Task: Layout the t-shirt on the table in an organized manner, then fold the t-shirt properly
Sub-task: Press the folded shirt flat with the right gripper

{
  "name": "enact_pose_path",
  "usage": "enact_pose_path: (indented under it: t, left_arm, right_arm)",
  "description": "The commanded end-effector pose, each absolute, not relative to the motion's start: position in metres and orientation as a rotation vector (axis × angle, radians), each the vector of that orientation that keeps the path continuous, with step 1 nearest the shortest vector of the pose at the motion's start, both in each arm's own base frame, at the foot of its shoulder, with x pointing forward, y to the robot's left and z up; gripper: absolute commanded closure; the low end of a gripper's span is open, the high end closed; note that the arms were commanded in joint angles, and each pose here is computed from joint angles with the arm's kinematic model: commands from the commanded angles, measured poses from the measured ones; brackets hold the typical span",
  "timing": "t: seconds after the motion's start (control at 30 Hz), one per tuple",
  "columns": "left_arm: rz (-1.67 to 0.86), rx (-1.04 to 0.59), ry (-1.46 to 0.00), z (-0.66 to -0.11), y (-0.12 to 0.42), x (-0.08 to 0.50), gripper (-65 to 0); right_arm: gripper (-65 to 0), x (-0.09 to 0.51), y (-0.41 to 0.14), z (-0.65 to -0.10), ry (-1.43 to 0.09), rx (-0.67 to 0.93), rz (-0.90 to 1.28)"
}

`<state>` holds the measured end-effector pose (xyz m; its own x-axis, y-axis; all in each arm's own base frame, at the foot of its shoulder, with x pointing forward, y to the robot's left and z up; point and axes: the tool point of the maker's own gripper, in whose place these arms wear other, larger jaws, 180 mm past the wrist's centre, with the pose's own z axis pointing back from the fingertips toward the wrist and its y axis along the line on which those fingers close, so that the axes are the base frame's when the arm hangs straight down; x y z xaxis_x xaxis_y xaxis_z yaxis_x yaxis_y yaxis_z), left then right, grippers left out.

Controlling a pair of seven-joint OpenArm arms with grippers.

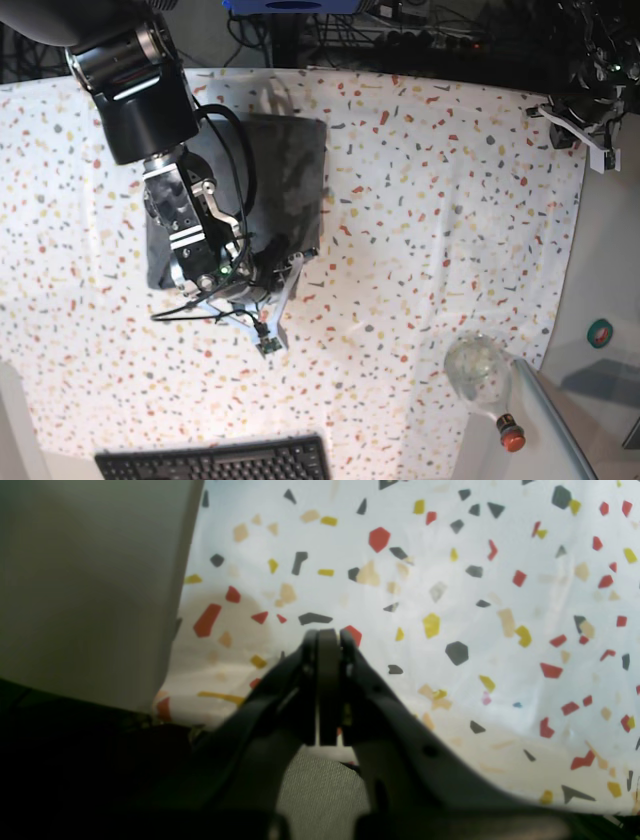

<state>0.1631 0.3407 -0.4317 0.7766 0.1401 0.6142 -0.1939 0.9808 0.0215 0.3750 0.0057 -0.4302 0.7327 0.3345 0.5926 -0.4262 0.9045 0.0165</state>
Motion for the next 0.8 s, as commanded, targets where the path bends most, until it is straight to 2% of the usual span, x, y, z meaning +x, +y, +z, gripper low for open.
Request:
enact_pose_path:
  t: [0.0, 0.27, 0.37, 0.47, 0.6, 0.7, 0.77]
  left_arm:
    - [0.171, 0.097, -0.692, -0.422, 0.346, 0.169, 0.0]
    - [0.173, 0.094, -0.689, -0.423, 0.345, 0.168, 0.0]
    - [0.174, 0.093, -0.690, -0.423, 0.344, 0.169, 0.0]
    - [0.145, 0.069, -0.681, -0.428, 0.332, 0.173, 0.0]
    - [0.070, 0.006, -0.667, -0.436, 0.300, 0.181, 0.0]
    - [0.003, -0.055, -0.670, -0.439, 0.268, 0.191, 0.0]
    - [-0.044, -0.106, -0.684, -0.438, 0.239, 0.199, 0.0]
  right_arm:
    - [0.0, 0.392, 0.012, -0.409, -0.695, 0.167, 0.414]
    - [0.0, 0.399, -0.002, -0.421, -0.712, 0.119, 0.307]
    - [-13.7, 0.398, -0.002, -0.424, -0.705, 0.119, 0.305]
    - [-21.3, 0.400, -0.002, -0.418, -0.720, 0.120, 0.304]
    - [-22.5, 0.401, -0.004, -0.382, -0.834, 0.132, 0.300]
    - [-22.4, 0.389, -0.037, -0.351, -0.942, 0.121, 0.220]
    - [-22.2, 0.371, -0.061, -0.348, -0.957, 0.104, 0.154]
